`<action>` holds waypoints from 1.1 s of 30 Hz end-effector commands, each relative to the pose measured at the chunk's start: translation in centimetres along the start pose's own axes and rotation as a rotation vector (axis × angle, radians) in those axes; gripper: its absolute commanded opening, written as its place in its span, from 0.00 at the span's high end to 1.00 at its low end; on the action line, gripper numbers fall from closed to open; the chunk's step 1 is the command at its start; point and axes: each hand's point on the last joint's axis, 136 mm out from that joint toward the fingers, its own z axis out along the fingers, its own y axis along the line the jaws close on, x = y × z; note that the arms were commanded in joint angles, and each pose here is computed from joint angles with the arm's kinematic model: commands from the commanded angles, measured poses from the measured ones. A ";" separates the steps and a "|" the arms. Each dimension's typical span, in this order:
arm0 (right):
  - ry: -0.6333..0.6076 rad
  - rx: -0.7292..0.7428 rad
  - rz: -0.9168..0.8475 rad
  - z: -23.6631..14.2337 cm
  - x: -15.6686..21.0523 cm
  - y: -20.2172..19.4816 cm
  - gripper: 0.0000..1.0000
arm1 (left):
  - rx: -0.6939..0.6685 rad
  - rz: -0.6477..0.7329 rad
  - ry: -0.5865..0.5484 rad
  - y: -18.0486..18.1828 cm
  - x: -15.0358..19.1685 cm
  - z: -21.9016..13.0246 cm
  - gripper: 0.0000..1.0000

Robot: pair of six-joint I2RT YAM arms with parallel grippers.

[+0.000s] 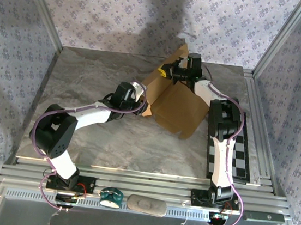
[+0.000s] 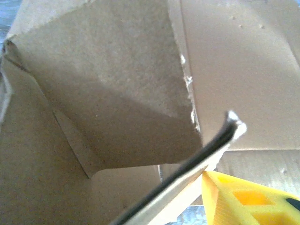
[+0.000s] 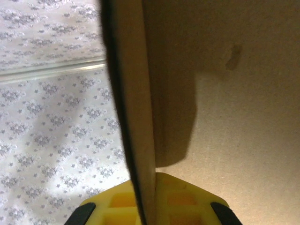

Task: Fold the paper box

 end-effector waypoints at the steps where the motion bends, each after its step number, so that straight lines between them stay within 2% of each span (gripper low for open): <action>1: -0.116 -0.077 -0.040 0.3 -0.8 4.3 1.00 | -0.033 0.038 -0.065 -0.1 -3.1 -1.4 0.47; 5: -0.148 -0.113 -0.035 1.4 -0.8 5.3 1.00 | -0.073 0.033 -0.072 0.9 -3.3 -1.6 0.47; 14: -0.125 -0.143 -0.037 2.8 0.2 6.1 1.00 | -0.112 0.016 -0.063 2.8 -3.0 -1.4 0.49; 21: -0.111 -0.108 -0.046 2.7 1.1 4.0 1.00 | -0.188 -0.022 -0.059 6.0 -2.8 -2.8 0.48; 33: -0.114 -0.100 -0.039 2.8 2.2 1.2 1.00 | -0.143 -0.063 -0.019 6.0 -1.2 -2.0 0.49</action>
